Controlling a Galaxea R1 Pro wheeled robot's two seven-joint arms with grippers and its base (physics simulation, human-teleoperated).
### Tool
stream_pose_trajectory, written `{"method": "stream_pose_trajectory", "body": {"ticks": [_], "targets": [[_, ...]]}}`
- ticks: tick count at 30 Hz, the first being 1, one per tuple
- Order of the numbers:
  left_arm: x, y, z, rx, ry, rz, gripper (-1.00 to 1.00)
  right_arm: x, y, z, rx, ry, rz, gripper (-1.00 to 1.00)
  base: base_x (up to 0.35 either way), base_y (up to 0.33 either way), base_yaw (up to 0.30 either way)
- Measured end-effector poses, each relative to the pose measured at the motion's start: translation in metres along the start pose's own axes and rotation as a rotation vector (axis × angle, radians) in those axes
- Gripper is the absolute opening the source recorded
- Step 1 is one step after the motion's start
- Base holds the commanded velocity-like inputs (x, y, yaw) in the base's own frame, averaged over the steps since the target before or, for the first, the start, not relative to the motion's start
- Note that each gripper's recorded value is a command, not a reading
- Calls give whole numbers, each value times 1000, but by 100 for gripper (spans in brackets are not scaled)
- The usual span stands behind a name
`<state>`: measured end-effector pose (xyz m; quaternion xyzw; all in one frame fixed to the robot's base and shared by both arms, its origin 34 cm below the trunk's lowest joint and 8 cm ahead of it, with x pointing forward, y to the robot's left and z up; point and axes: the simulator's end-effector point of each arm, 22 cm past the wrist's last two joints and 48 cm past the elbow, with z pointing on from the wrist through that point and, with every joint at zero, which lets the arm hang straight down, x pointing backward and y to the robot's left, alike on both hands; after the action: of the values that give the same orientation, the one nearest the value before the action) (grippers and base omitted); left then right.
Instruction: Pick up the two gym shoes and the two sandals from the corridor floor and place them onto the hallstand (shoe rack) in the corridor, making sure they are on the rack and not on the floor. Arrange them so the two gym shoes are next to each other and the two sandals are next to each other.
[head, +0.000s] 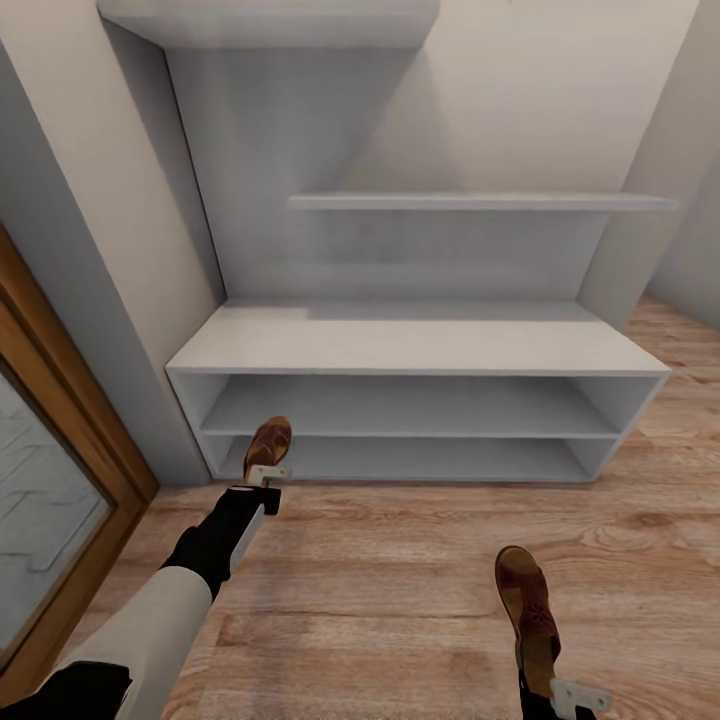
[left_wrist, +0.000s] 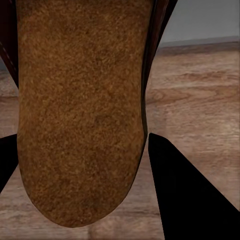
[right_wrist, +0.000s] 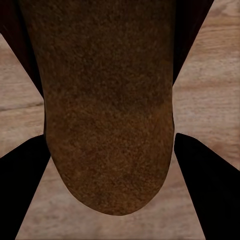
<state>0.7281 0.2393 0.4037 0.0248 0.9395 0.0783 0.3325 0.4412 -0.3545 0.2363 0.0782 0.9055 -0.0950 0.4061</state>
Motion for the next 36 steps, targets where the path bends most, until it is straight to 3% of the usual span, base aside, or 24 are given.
{"method": "stream_pose_trajectory", "body": {"ticks": [21, 36], "targets": [[8, 1, 7, -9, 0, 4, -100, 12, 0, 4, 3, 8, -2, -100, 4, 0, 0], [9, 1, 7, -7, 1, 0, -100, 12, 0, 4, 3, 7, -2, -100, 222, 0, 0]]}}
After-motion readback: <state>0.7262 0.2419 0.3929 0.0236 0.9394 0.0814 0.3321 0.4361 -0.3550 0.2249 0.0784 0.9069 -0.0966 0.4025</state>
